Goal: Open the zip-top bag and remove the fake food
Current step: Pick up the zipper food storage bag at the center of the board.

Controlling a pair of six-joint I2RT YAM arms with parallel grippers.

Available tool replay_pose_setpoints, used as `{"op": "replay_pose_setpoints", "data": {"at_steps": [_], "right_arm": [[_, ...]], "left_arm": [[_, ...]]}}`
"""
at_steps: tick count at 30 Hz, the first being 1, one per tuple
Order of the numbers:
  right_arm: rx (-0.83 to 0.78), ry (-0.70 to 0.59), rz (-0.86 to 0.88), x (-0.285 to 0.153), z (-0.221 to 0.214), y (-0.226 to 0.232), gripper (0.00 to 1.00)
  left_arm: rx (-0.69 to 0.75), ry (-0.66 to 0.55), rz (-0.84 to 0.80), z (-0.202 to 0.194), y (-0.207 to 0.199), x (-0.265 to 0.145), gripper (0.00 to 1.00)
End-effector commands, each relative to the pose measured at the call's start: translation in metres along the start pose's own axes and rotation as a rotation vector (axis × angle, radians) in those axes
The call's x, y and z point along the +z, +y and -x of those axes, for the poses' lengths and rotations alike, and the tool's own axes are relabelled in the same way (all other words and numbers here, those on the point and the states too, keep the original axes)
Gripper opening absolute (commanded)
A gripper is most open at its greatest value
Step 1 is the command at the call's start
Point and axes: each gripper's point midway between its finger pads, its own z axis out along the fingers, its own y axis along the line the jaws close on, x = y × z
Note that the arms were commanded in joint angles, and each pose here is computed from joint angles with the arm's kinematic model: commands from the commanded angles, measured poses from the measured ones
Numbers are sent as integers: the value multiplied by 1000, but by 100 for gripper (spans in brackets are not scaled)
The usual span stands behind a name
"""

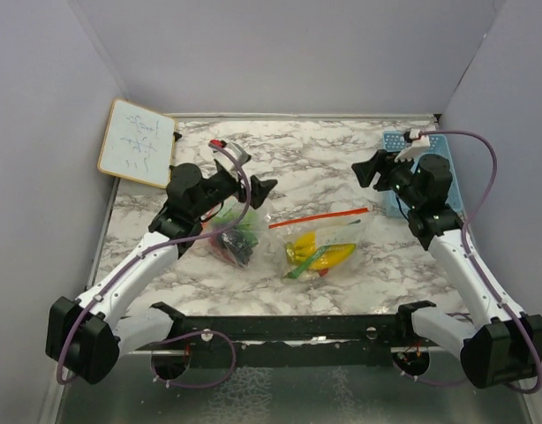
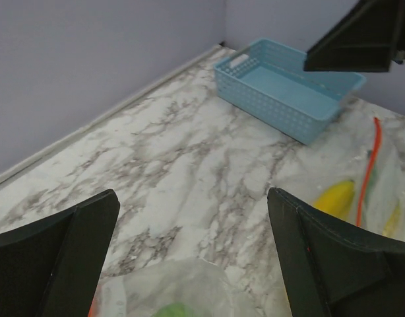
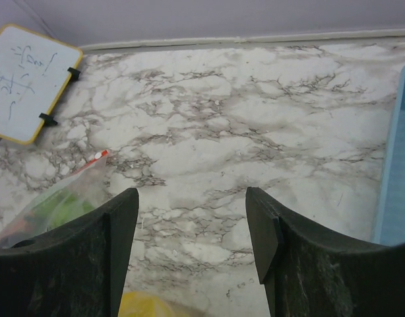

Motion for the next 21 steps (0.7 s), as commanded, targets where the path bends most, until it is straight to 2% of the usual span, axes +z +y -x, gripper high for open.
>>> {"op": "replay_pose_setpoints", "data": {"at_steps": [1,7,10,17,20,21], "right_arm": [[-1,-35,24,-13,10,9,66],[-32,8,-25,-17,-2,-1,66],[-40,12,-30,-17,-9,-4,66],[-41,29,-41,-15,-14,-8,66],[-46,28,-42,-16,-12,-7,66],[-46,30,-45,-17,-12,-7,66]], "left_arm": [[-15,140,-329,-39,-75,-1,99],[27,201,-519,-54,-131,2,99],[45,222,-581,-60,-151,4,89],[56,270,-620,-80,-169,12,55],[65,248,-626,-80,-173,17,39],[61,239,-623,-80,-173,20,30]]}}
